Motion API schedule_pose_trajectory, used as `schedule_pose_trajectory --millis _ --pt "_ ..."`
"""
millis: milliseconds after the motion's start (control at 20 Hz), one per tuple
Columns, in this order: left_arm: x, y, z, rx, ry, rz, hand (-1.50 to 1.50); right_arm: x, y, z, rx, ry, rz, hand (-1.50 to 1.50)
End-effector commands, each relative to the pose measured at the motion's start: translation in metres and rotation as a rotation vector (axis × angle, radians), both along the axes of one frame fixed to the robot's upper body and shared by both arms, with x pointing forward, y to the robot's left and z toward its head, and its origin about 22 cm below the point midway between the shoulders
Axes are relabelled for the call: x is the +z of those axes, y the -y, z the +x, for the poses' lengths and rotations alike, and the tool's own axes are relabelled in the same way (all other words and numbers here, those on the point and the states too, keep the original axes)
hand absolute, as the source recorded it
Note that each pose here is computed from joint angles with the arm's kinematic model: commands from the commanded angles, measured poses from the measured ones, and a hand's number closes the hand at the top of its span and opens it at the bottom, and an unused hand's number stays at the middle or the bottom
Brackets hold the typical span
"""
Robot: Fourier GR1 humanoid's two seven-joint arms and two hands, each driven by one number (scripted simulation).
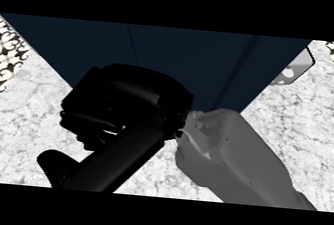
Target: Pick up the bottled water, place it into the cabinet and close the cabinet
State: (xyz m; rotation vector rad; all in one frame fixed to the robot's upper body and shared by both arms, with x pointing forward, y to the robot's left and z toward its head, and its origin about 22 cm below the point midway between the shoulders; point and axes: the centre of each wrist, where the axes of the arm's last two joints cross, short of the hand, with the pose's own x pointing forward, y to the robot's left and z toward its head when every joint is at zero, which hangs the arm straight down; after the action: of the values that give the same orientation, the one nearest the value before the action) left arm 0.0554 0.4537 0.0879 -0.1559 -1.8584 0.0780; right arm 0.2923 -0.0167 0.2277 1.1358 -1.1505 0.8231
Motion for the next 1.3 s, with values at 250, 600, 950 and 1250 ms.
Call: schedule_pose_trajectory --millis 250,600,950,1250 --pt "0.007 0.001 -0.017 -0.01 0.049 -0.02 -1.5 -0.033 0.021 0.055 -0.13 -0.047 0.0 1.5" --pt "0.014 -0.012 -0.008 -0.03 0.042 -0.018 -1.5 -0.05 0.056 0.092 -0.245 0.078 0.056 1.5" --pt "-0.017 0.004 -0.01 -0.006 0.02 -0.038 -1.5 -0.004 0.047 0.104 -0.306 0.172 0.094 1.5" --pt "0.001 0.006 0.0 -0.031 0.021 -0.027 -1.5 0.009 0.04 0.109 -0.427 0.273 0.127 -1.5"
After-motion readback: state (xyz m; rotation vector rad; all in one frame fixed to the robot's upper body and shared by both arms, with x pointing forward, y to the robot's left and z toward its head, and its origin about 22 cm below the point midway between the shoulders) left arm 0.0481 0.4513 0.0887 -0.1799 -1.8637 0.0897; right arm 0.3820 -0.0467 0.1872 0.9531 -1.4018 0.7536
